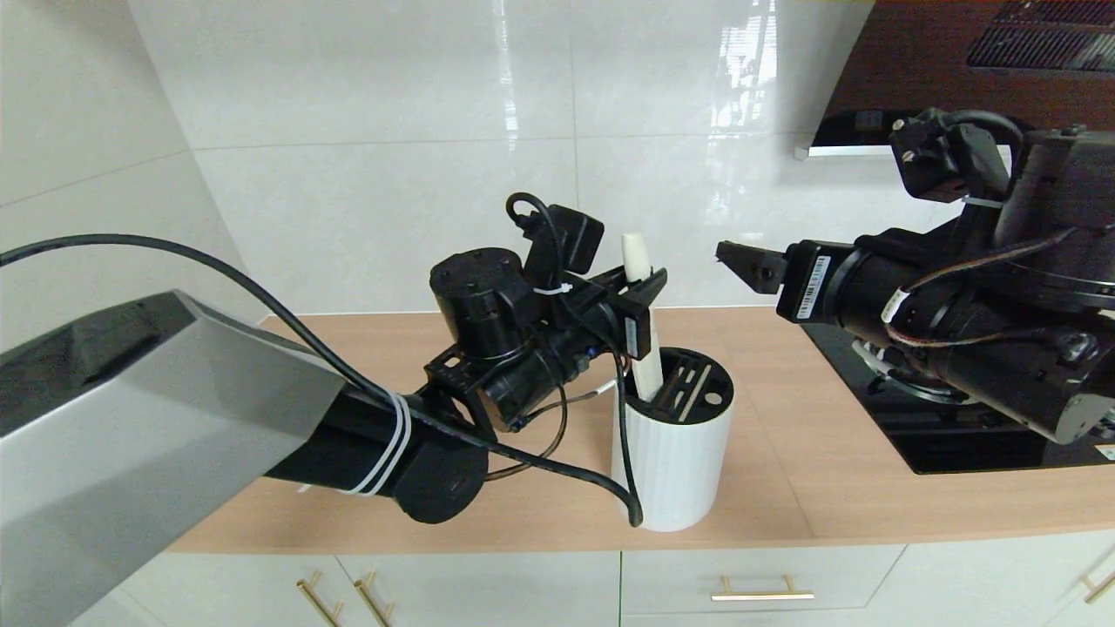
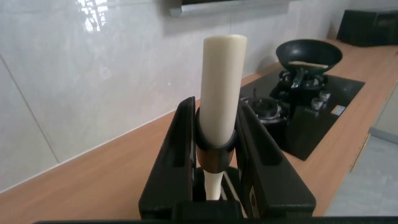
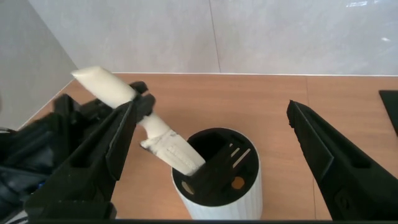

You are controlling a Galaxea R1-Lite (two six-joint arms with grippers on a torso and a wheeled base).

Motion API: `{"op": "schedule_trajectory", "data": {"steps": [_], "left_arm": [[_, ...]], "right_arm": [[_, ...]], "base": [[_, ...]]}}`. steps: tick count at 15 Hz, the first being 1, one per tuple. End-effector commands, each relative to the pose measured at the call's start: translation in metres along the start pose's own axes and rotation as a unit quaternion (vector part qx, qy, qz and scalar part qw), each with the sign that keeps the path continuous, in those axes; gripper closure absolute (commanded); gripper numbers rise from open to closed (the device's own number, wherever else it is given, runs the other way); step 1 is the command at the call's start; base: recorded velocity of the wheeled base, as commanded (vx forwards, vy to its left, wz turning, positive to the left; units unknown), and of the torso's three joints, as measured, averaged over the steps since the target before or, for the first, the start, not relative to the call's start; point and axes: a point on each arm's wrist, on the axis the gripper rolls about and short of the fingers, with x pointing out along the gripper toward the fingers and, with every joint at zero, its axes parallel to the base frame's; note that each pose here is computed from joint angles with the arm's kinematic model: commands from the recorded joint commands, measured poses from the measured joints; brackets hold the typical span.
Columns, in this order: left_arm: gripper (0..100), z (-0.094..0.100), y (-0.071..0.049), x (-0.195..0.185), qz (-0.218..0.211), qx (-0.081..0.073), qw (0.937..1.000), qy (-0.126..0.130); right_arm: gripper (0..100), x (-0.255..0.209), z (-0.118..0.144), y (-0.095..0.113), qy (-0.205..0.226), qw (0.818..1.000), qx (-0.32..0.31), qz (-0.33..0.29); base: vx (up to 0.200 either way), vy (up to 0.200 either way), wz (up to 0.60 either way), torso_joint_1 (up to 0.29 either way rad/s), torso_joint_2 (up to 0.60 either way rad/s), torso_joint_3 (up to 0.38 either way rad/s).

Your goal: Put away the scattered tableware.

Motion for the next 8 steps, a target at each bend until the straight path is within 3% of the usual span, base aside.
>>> {"op": "schedule_trajectory", "data": {"steps": [1, 8], "left_arm": [[100, -0.015, 0.001, 0.005, 0.0, -0.001, 0.9999, 0.014], [100, -0.04, -0.001, 0.011, -0.003, -0.005, 0.9991, 0.042]], "right_arm": [[0, 0.003, -0.003, 0.001, 0.004, 1.0, -0.002, 0.0], [0, 0.003, -0.004, 0.001, 0.006, 1.0, -0.002, -0.001]], "base": [[0.0, 0.0, 0.0, 0.0, 0.0, 0.0], [0.0, 0.0, 0.0, 0.0, 0.0, 0.0]]}}
